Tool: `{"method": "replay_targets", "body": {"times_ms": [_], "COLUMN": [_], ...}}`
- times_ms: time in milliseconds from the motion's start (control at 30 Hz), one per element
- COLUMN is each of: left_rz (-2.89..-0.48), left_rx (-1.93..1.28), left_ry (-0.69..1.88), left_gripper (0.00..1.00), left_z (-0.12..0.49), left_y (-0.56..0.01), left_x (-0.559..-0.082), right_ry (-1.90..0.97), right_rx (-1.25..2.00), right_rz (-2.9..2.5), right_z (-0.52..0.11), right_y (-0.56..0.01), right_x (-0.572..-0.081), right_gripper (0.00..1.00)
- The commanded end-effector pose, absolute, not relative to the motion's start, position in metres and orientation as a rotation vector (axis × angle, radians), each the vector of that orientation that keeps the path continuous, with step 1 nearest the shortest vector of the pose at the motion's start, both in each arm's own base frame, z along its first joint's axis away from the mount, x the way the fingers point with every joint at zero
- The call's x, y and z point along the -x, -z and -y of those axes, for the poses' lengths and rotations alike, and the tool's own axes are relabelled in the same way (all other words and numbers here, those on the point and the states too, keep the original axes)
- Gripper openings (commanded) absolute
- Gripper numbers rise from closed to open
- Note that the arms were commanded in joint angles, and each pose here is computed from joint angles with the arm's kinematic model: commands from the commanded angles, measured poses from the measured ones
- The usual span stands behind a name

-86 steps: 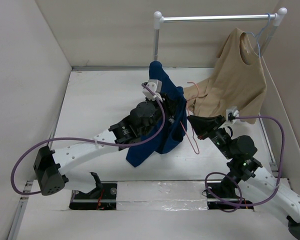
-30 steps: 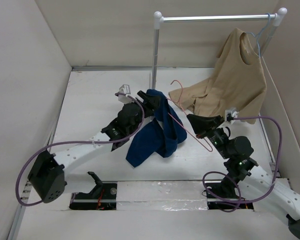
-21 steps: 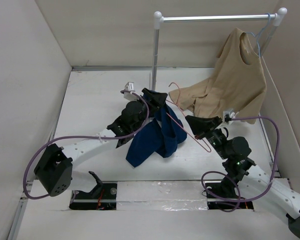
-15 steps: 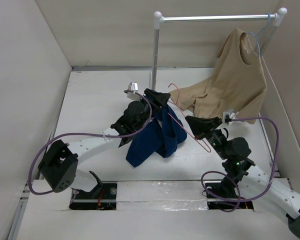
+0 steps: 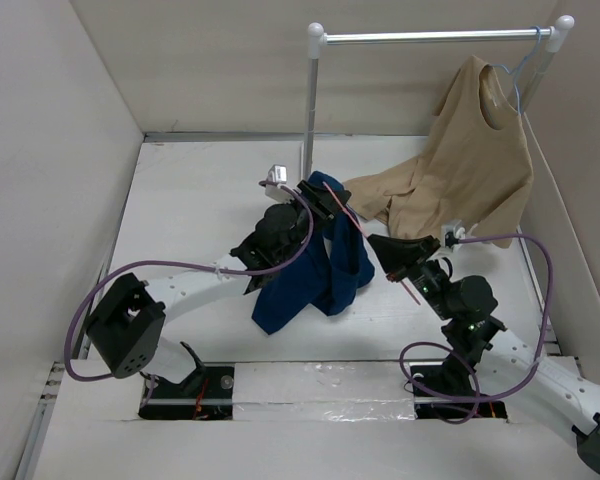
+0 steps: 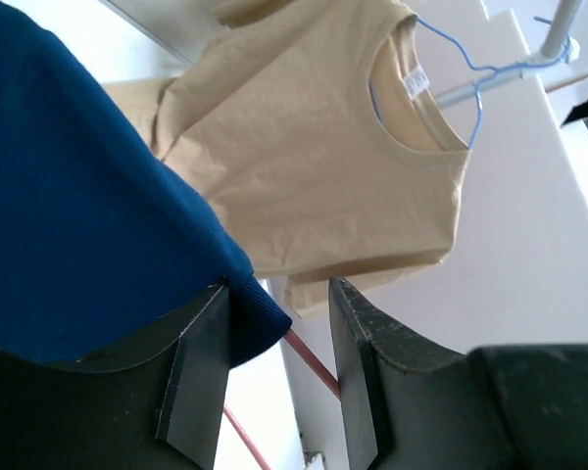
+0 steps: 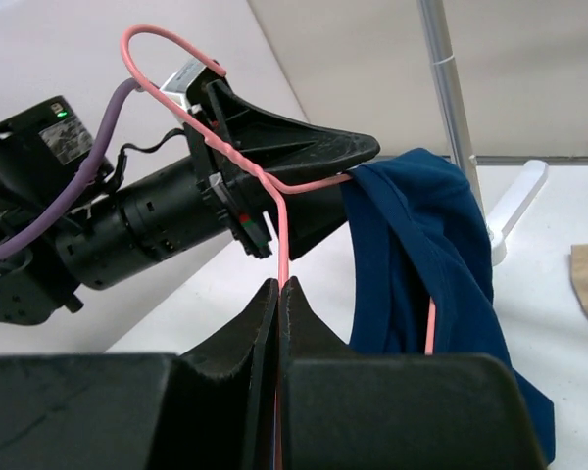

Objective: Place the t-shirt on the hanger

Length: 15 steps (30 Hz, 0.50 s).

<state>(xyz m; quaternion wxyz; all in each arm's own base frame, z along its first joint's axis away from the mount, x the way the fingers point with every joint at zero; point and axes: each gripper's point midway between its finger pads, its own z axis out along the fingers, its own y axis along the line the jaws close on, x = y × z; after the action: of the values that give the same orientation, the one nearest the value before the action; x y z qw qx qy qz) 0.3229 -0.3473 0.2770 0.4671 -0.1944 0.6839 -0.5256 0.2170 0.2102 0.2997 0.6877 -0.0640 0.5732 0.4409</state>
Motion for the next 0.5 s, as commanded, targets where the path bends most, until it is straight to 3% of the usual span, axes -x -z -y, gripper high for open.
{"method": "replay_targets", "body": {"times_ms": [0, 67, 233, 467], "left_rz": [-1.532, -1.531, -1.533, -1.514], "left_rx": [0.433, 0.424, 0.38, 0.35], "left_ry": [1.414, 1.446, 1.507, 1.545], "left_gripper": [0.38, 0.34, 0.01, 0.0], "left_z": [0.346, 0.347, 0.353, 0.346], "left_y": [-0.327, -0.327, -0.329, -0.336], "left_x": [-0.31, -0.305, -0.295, -0.282], "right_ry": [-1.04, -1.041, -1.039, -1.014], "right_rx": [0.116, 0.113, 0.106, 0.098], "right_rz": [-1.185, -1.189, -1.206, -1.232], "right_z": [-0.208, -0.209, -0.212, -0.215], "right_y": [-0.322, -0.321, -0.316, -0.311], "right_x": [-0.211, -0.212, -0.217, -0.225], "right_gripper": [0.0, 0.0, 0.0, 0.0]}}
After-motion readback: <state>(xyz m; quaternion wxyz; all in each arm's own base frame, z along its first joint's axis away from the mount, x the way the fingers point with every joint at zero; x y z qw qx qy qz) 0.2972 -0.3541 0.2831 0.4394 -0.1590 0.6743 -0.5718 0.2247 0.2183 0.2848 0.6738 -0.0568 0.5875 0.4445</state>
